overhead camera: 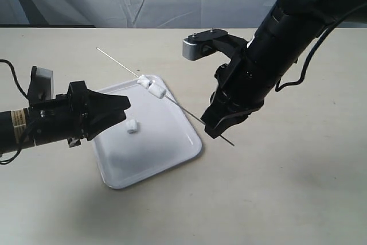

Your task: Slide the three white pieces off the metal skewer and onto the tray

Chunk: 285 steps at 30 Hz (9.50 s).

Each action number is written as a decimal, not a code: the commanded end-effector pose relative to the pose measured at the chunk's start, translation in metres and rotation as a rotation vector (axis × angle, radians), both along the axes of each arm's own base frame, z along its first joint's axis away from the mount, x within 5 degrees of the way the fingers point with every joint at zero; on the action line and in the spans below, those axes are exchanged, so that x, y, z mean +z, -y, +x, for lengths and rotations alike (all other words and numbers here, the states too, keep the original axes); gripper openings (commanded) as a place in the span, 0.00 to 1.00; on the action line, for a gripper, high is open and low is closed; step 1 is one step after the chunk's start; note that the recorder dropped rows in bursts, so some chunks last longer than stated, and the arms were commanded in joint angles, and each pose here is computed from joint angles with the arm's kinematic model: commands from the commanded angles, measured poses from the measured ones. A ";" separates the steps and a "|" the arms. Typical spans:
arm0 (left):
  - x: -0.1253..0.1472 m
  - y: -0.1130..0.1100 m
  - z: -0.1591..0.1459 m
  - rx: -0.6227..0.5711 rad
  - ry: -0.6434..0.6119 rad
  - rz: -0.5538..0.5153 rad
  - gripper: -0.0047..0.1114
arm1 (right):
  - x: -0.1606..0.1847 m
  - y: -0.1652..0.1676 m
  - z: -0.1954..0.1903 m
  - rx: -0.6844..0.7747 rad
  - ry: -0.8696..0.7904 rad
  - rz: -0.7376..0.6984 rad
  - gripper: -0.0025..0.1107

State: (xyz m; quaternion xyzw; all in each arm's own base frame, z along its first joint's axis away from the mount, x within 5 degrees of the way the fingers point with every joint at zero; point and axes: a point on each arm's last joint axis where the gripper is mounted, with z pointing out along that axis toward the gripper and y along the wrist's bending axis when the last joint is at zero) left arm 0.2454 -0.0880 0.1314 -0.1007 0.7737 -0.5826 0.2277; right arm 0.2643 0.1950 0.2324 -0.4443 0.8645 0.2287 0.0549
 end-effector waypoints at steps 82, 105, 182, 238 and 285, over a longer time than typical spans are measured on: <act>0.043 -0.028 0.046 0.288 0.136 -0.020 0.19 | 0.005 -0.001 -0.011 0.025 -0.097 0.030 0.02; -0.011 -0.001 0.030 0.050 0.091 0.598 0.19 | 0.006 -0.004 -0.006 -0.018 -0.069 0.061 0.02; 0.051 0.031 0.027 -0.006 0.200 -0.096 0.25 | 0.011 -0.025 -0.002 -0.152 -0.037 0.195 0.02; 0.034 -0.055 0.045 0.207 0.163 0.138 0.17 | 0.006 -0.016 -0.009 -0.122 -0.093 0.076 0.02; 0.109 -0.026 -0.022 -0.131 0.563 0.762 0.27 | -0.068 -0.051 0.008 -0.264 -0.151 0.026 0.24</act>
